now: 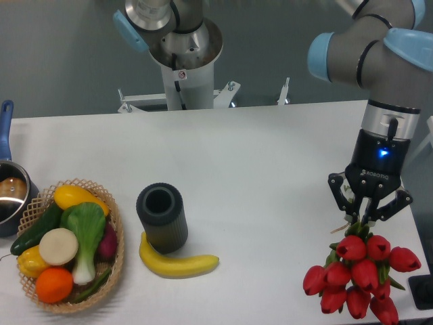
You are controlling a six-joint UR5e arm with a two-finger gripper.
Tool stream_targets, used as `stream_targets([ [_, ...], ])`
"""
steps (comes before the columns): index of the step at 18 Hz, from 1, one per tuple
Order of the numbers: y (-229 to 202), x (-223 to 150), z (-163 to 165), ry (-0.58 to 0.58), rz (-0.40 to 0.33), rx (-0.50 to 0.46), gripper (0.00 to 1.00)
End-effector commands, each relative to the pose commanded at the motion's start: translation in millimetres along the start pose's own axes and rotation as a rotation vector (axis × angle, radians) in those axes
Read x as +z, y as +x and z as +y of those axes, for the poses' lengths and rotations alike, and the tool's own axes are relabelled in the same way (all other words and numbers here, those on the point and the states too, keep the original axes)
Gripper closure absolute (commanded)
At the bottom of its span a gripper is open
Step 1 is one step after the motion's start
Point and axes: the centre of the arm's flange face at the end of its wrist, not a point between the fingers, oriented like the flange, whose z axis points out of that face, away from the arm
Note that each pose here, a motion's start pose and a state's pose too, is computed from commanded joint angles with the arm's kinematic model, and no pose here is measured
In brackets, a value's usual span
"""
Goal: Insert the flowers into the vase
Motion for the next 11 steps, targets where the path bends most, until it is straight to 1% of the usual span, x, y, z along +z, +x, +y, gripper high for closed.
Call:
stream_targets([
  [6, 0.0, 5.1, 3.1, -0.004, 0.007, -0.008, 0.79],
  [11, 3.8, 2.4, -5.6, 0.013, 0.0, 0.013, 0.79],
])
